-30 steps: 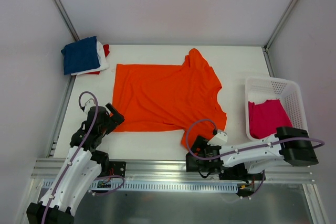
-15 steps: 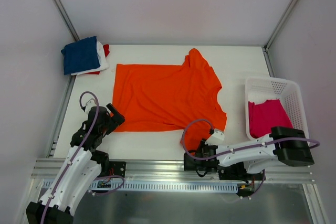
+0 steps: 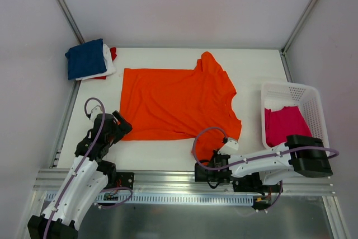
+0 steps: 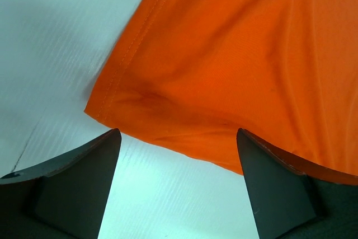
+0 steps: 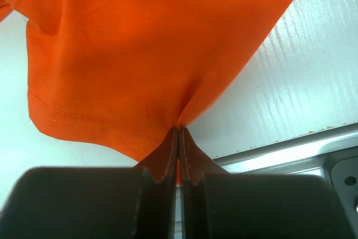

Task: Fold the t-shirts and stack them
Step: Fold the tshirt

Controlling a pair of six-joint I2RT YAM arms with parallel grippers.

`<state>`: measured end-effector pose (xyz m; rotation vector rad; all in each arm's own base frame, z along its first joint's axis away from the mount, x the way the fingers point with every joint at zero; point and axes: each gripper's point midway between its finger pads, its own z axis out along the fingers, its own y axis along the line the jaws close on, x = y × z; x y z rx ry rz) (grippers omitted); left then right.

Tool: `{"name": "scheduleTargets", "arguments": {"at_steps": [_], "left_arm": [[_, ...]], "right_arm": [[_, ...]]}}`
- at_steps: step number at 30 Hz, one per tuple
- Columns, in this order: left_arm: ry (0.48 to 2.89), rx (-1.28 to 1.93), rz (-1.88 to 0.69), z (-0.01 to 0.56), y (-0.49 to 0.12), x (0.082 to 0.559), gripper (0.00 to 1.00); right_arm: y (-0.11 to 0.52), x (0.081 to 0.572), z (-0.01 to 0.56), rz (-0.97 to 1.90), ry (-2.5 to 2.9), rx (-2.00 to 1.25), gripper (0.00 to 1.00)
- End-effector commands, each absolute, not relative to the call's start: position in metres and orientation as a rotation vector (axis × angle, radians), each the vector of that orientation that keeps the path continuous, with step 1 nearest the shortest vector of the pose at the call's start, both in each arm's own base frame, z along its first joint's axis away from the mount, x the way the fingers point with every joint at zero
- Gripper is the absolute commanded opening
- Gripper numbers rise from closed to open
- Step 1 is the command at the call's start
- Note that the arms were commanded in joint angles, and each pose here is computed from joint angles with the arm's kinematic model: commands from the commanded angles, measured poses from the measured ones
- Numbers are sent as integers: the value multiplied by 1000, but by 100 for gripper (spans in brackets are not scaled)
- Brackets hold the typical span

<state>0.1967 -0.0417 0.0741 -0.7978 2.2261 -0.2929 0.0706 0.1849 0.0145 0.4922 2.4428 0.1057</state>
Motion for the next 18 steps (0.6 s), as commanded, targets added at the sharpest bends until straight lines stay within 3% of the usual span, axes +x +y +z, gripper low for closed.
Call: {"name": "scheduleTargets", "arguments": {"at_steps": [1,18], "left_arm": [[2226,-838,-267,69,-39,195,84],[2341,-1080,-117,22,-29,173,83]], "right_arm": [[188,68,17,106,2456,526,1],[170,74,13,155,2422,542,1]]}}
